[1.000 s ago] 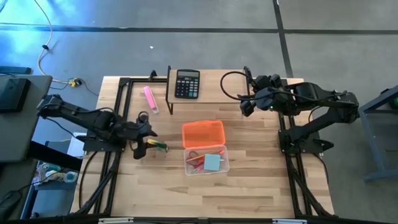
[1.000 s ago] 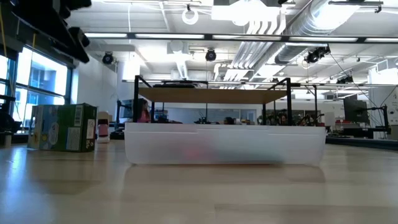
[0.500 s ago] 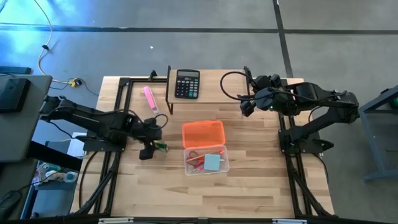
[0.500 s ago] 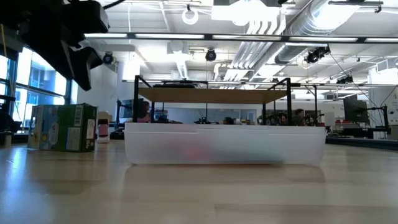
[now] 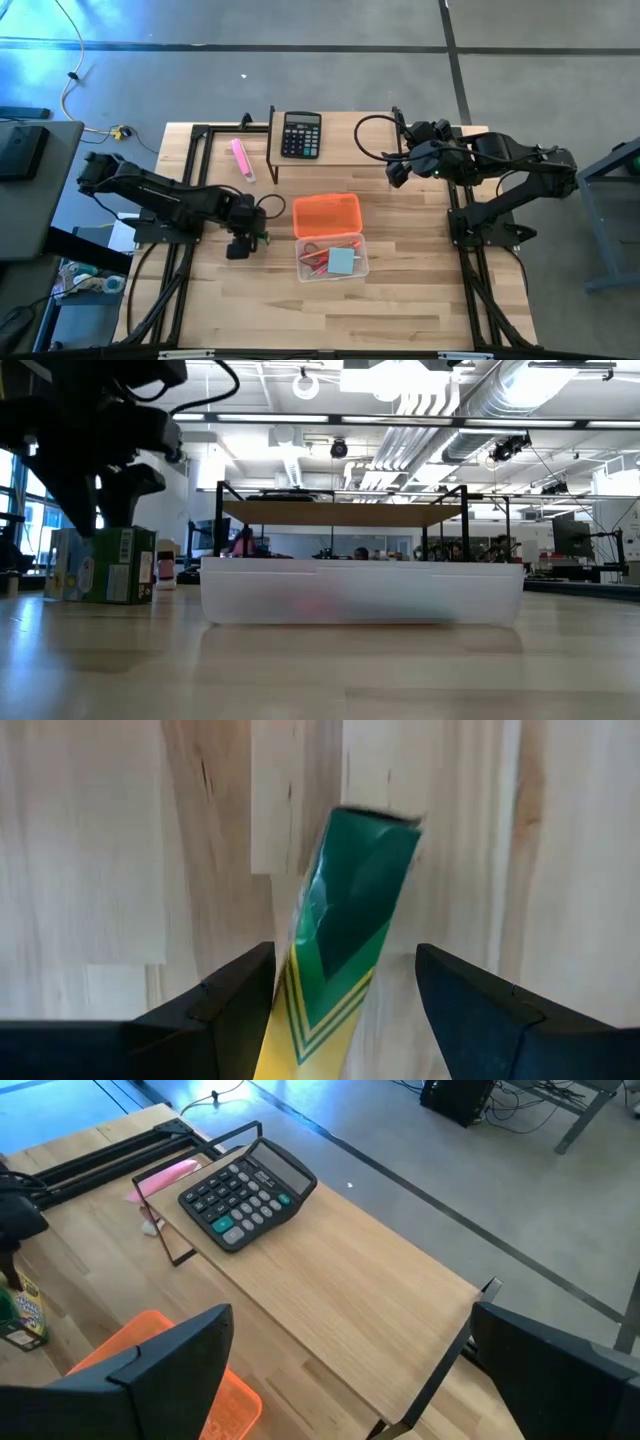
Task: Pack school essentials
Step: Put the crayon box into the orange supply box
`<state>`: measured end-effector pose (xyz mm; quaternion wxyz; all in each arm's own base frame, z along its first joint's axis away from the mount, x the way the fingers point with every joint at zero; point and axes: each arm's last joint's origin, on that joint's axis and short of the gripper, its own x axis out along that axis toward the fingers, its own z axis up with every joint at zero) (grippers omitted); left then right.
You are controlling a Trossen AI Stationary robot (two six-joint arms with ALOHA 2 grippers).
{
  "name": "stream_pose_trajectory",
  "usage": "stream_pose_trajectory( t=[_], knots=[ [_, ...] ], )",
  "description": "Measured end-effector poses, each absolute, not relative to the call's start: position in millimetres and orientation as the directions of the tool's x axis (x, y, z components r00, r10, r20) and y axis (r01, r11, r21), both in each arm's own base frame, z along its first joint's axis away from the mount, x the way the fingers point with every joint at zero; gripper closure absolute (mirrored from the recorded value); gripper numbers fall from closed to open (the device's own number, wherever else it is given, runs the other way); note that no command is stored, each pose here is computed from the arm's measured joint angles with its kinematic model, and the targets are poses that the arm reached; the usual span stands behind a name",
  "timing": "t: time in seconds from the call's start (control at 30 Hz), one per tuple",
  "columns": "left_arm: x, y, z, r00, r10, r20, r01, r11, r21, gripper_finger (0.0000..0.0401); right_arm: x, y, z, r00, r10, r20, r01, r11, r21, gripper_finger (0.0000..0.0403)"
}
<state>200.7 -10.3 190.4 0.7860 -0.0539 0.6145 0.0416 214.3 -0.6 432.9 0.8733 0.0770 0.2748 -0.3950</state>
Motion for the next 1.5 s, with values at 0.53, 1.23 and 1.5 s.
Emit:
stream_pose_trajectory(
  t=[0.53, 1.23, 1.5],
  knots=[
    [198, -9, 177, 0.096, 0.046, -0.994, -0.175, 0.984, 0.029, 0.0194, 215, 0, 433, 0.545, -0.632, -0.551, 0.727, 0.683, -0.064, 0.0006],
    [198, -10, 177, 0.096, 0.032, -0.995, -0.162, 0.987, 0.016, 0.0313, 216, 4, 430, 0.598, -0.504, -0.623, 0.711, 0.692, 0.123, 0.0006],
    [210, -10, 196, 0.168, 0.047, -0.985, -0.129, 0.991, 0.026, 0.0315, 222, 15, 429, 0.676, -0.257, -0.69, 0.634, 0.681, 0.367, 0.0006]
  ],
)
